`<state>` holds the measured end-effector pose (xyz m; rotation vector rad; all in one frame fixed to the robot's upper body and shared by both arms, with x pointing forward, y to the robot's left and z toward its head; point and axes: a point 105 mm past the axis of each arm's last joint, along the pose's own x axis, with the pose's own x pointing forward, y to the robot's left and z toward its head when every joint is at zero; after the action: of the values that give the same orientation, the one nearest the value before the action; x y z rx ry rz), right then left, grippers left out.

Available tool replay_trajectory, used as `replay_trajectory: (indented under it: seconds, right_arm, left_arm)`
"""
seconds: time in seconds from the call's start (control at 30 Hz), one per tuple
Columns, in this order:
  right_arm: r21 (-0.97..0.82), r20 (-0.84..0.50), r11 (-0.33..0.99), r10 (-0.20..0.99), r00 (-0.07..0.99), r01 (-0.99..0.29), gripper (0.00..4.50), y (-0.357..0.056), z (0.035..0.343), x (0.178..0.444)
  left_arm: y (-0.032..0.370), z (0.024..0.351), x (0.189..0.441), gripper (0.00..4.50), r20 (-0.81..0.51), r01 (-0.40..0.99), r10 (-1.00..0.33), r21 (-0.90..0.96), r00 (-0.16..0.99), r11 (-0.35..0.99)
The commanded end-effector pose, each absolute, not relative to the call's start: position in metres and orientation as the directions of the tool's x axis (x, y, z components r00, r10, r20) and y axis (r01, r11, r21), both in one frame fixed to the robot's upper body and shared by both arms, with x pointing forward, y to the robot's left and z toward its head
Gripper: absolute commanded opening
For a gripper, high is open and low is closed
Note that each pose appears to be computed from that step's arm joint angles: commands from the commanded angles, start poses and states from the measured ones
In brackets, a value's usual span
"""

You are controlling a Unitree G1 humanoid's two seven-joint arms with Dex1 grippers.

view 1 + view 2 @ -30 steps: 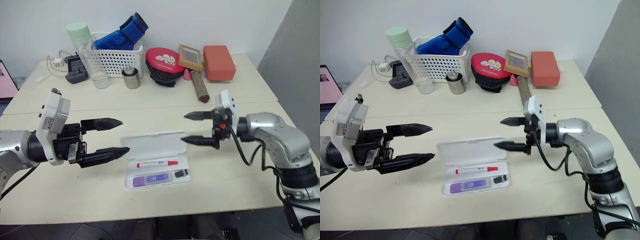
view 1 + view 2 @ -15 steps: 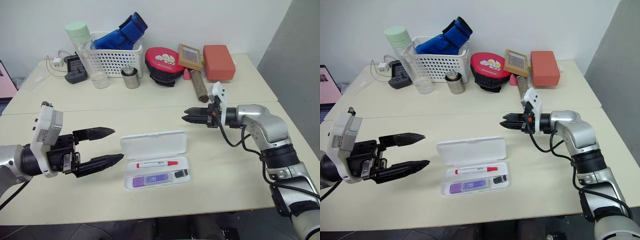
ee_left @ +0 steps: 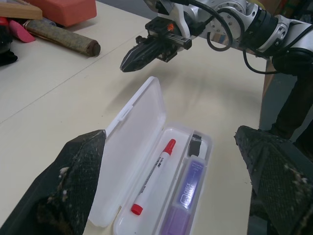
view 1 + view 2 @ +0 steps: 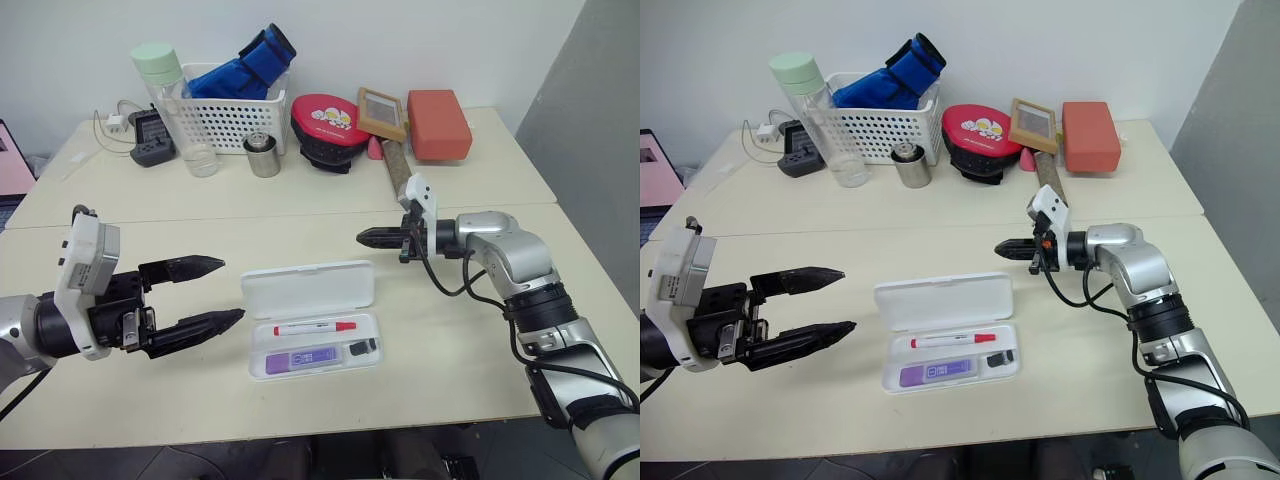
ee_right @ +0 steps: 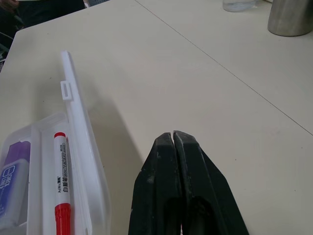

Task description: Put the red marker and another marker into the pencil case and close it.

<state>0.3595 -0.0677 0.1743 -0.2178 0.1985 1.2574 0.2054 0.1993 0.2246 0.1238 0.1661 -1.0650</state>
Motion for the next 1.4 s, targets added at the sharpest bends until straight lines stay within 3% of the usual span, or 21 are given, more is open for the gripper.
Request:
replay_trajectory:
  seconds: [0.03, 0.63, 1.0, 1.27, 1.4]
  right_arm:
    - [-0.105, -0.230, 0.280, 0.927, 0.298, -0.954, 0.03, -0.069, 0.191, 0.357]
    - [-0.107, -0.230, 0.281, 0.926, 0.299, -0.954, 0.03, -0.070, 0.191, 0.356]
    - [-0.132, -0.220, 0.269, 0.931, 0.293, -0.954, 0.03, -0.073, 0.194, 0.343]
    - [-0.121, -0.213, 0.189, 0.954, 0.211, -0.975, 0.03, -0.081, 0.199, 0.317]
    - [-0.060, -0.294, 0.001, 0.956, 0.018, -0.998, 0.03, -0.085, 0.185, 0.270]
  left_arm:
    - [0.197, 0.231, 0.206, 4.50, -0.181, 0.887, -0.869, 0.049, 0.461, 0.460]
    - [0.194, 0.228, 0.206, 4.50, -0.189, 0.889, -0.870, 0.055, 0.456, 0.454]
    - [0.246, 0.225, 0.213, 4.50, -0.221, 0.778, -0.751, 0.068, 0.622, 0.624]
    - [0.233, 0.224, 0.211, 4.50, -0.232, 0.833, -0.805, 0.053, 0.546, 0.550]
    - [0.205, 0.210, 0.200, 4.50, -0.302, 0.916, -0.873, 0.004, 0.383, 0.401]
